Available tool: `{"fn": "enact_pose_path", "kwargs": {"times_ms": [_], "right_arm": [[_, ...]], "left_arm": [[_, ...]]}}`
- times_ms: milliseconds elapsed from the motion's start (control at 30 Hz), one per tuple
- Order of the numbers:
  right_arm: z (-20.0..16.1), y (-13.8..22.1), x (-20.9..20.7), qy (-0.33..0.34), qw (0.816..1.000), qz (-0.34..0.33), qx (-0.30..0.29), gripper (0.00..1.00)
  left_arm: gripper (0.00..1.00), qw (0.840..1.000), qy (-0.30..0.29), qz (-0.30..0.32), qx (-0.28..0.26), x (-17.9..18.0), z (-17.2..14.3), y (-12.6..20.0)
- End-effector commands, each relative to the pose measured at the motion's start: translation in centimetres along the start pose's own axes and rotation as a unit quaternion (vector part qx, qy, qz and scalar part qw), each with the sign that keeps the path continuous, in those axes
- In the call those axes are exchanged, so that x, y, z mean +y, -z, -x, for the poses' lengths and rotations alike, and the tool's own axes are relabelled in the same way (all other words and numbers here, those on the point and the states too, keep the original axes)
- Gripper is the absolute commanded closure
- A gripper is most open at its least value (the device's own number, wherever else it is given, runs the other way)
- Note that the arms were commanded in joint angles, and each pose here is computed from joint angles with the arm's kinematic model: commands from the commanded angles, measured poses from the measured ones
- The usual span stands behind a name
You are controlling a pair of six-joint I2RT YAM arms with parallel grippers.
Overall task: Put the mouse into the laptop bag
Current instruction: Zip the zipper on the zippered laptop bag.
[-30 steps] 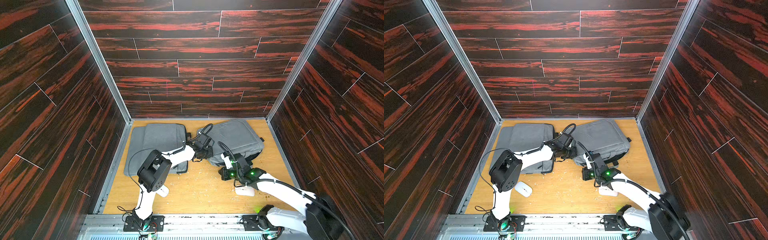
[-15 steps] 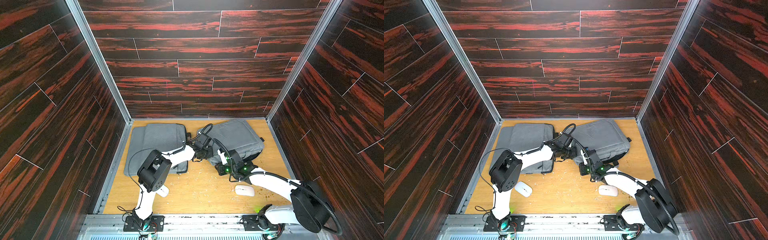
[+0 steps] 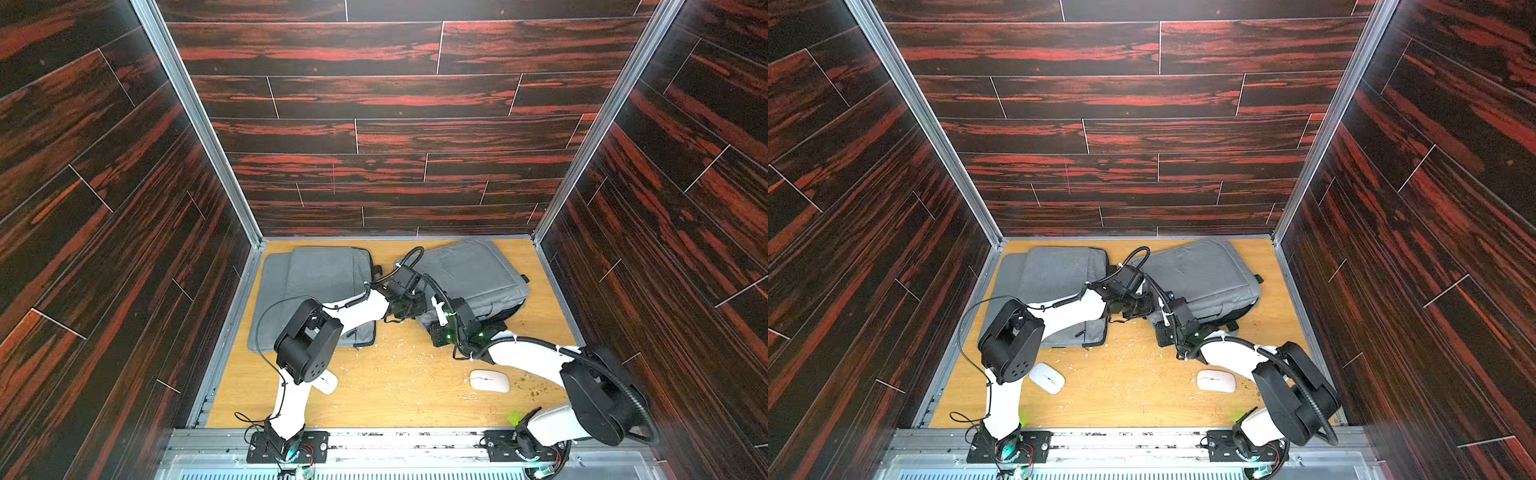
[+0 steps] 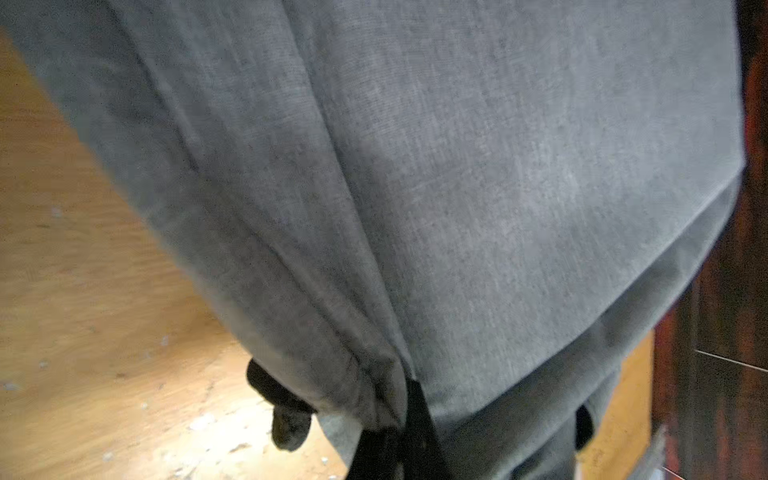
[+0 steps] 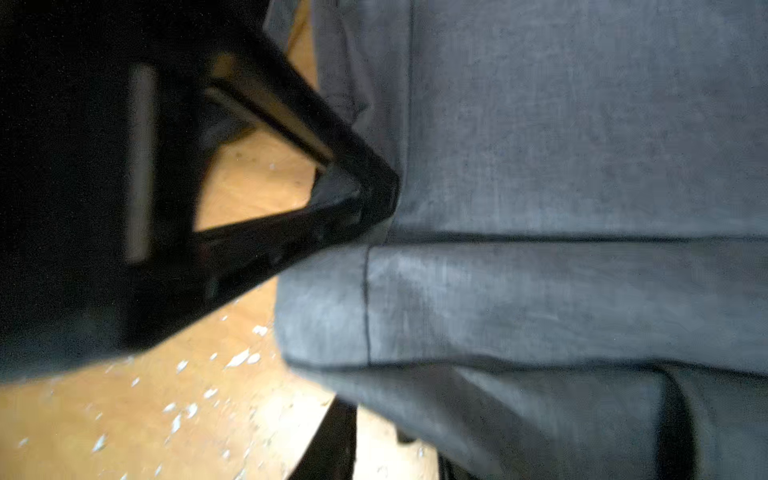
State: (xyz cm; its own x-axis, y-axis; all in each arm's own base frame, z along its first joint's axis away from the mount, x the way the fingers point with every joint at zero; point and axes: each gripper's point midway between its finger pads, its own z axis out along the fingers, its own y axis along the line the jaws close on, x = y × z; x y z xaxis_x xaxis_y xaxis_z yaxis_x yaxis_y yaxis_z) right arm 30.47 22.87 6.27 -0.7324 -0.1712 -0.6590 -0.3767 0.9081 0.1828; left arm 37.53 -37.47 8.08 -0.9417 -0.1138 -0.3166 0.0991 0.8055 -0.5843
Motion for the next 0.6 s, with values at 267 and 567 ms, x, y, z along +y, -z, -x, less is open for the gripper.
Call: {"fn": "enact_pose_path", "kwargs": {"times_ms": [267,567], "right_arm": [[1.0,0.1,-2.2,-0.017,0.997,-0.063,-0.028,1.00],[-2.7,1.5,-6.4,-0.086,0.994,-0.074,-0.004,1.00]], "left_arm": [[1.00,0.995,0.002,-0.093,0.021,-4.3,-1.2,3.2],[1.00,0.996,0.051,-0.077,-0.009,0.6,0.7,4.8]]}}
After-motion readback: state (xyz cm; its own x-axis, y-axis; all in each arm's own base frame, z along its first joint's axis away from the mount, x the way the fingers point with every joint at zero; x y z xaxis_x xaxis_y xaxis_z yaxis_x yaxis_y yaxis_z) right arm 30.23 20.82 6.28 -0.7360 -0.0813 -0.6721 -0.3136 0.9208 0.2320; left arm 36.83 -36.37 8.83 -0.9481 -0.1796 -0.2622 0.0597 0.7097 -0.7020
